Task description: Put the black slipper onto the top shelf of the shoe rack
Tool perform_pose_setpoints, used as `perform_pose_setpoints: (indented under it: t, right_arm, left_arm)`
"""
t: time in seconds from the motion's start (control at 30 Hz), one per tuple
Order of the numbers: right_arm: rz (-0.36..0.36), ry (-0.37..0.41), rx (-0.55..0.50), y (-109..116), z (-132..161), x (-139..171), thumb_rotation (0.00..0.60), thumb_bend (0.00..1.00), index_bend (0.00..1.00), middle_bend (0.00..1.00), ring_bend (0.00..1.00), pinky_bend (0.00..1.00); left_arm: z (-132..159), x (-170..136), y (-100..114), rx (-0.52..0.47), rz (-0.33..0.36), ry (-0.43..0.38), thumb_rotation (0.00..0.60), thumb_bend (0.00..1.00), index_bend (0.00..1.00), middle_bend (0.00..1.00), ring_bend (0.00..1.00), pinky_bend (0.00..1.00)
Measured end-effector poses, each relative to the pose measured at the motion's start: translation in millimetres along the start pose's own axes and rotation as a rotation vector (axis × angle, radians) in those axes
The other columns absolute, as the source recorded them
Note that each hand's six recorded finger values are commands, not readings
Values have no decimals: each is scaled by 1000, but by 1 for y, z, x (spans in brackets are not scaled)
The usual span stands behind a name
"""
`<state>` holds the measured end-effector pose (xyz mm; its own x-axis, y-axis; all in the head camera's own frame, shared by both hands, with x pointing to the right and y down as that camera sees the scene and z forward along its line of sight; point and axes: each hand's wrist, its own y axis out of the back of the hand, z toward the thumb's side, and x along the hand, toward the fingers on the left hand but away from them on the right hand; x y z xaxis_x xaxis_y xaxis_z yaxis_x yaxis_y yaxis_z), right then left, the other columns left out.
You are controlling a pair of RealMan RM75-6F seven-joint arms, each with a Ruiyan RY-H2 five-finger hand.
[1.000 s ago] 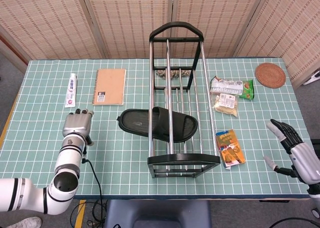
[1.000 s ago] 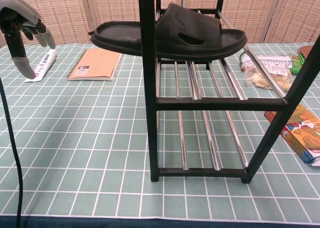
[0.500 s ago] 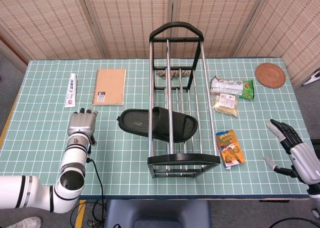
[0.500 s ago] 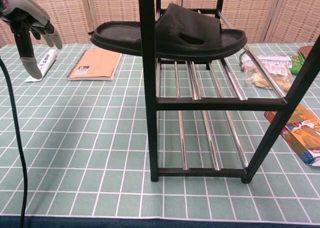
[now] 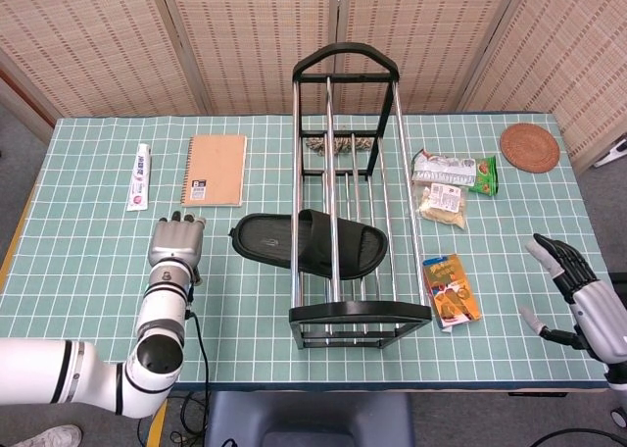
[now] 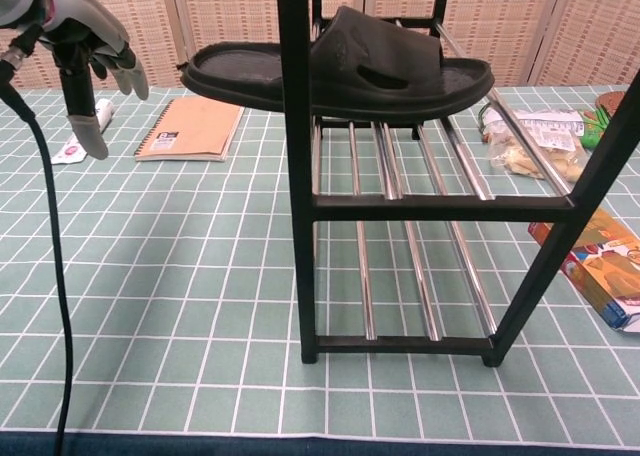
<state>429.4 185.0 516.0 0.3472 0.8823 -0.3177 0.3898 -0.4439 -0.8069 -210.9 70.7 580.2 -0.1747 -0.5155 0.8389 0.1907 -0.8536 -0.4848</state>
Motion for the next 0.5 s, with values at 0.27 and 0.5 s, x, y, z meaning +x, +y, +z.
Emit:
perform_pose_setpoints:
  t: [0.27, 0.5]
  right_arm:
    - [-4, 3, -3, 1, 0, 1, 600, 340, 0, 0, 0, 0]
    - [-12, 13, -3, 4, 2, 3, 600, 339, 0, 0, 0, 0]
  left_arm:
    - [12, -2, 2, 26, 1, -3, 600, 153, 114, 90, 0, 140]
    - [22, -5, 1, 44, -1, -8, 600, 153, 114, 90, 0, 140]
